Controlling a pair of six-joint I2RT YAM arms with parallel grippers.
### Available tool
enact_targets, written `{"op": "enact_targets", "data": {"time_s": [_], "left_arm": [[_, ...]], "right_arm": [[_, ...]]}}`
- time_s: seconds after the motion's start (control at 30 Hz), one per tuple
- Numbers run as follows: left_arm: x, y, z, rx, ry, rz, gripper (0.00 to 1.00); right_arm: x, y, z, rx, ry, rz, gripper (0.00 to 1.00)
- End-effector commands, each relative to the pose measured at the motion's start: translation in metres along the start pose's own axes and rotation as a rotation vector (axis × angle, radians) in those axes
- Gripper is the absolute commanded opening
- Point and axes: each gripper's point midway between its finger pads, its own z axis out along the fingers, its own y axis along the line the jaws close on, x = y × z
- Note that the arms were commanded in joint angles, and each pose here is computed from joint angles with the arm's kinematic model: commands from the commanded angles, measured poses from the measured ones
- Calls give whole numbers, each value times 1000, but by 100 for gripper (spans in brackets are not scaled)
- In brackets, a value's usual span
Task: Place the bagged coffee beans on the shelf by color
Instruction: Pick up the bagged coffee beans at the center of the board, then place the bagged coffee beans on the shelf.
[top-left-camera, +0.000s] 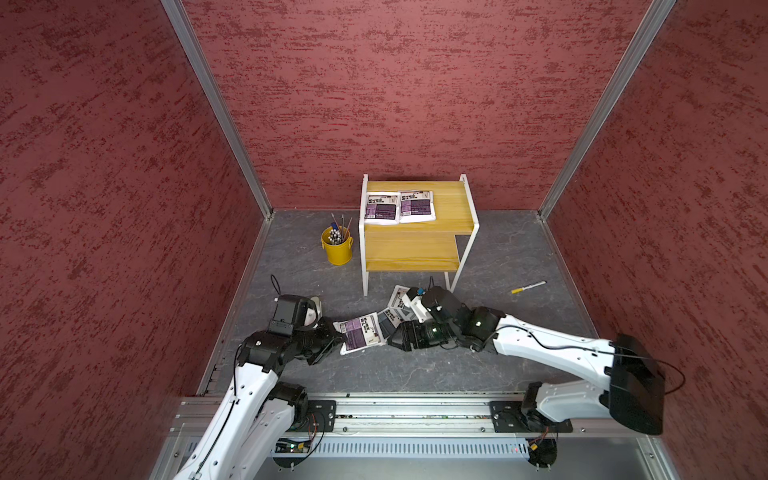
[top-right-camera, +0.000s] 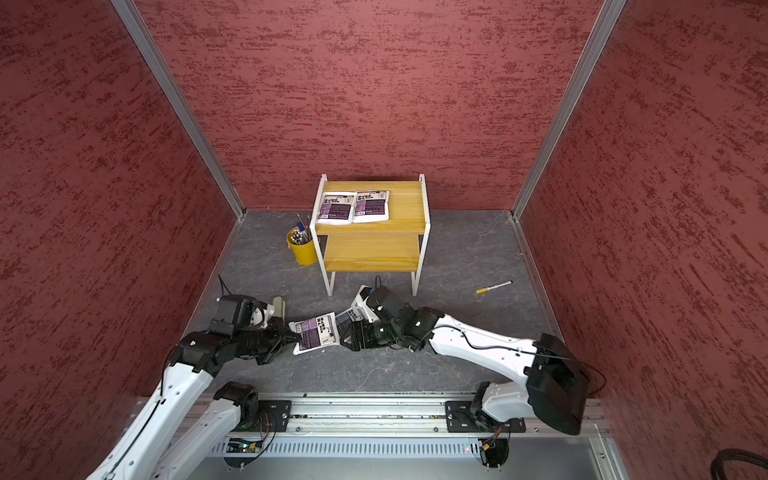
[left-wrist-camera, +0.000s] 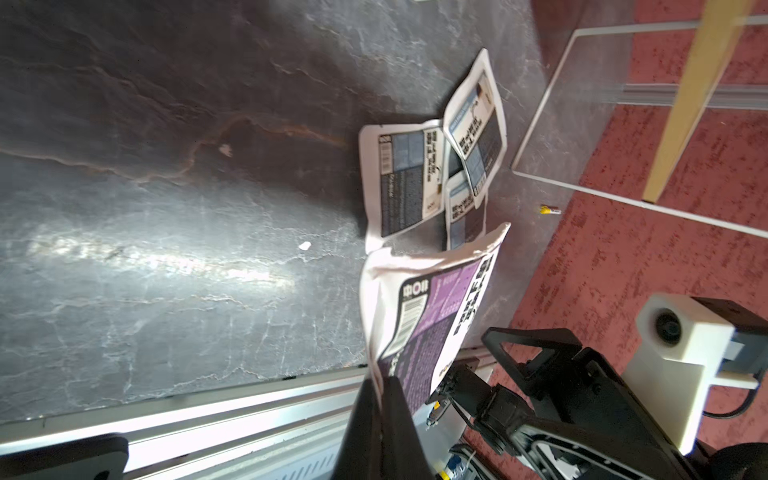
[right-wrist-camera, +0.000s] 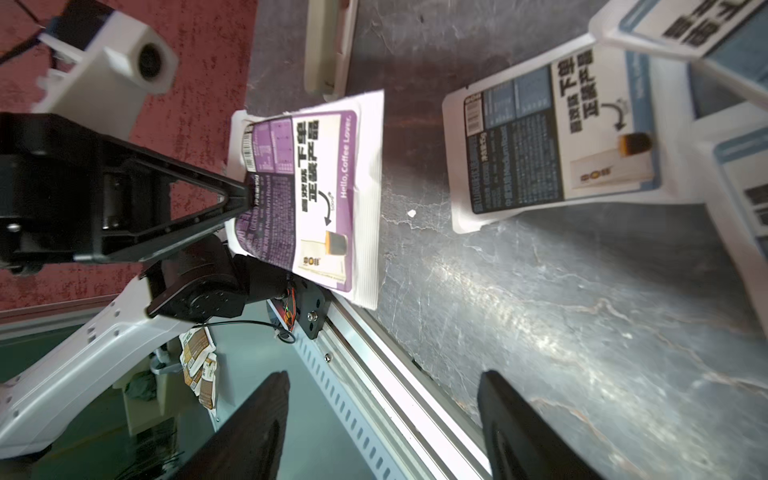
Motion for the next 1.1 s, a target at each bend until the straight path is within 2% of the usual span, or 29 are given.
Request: {"op": "enact_targets", "data": {"time_s": [0.0, 0.13, 0.3, 0.47, 0.63, 0.83, 0.93, 1.07], "left_arm": [[13, -26, -16, 90, 43, 68, 3], [14, -57, -39, 172, 23, 119, 3], [5, -117, -85, 324, -81, 192, 3], [-23, -197, -148, 506, -279, 249, 3], [-63, -264, -196, 673, -492, 224, 3], [-90, -338, -220, 800, -650, 234, 3], [-95, -373, -215, 859, -648, 245, 3], [-98, -403, -202, 887, -621, 241, 3]], "right_arm": [[-8, -4, -28, 67, -63, -19, 77], [-22, 19, -60, 12, -121, -23, 78], [-53, 66, -114, -92, -231, -53, 77], [-95, 115, -188, -209, -428, -96, 79], [-133, 161, -239, -378, -566, -147, 80], [-175, 194, -253, -466, -606, -208, 80], [-197, 205, -262, -492, -632, -238, 80], [-220, 208, -274, -501, -665, -254, 79]]}}
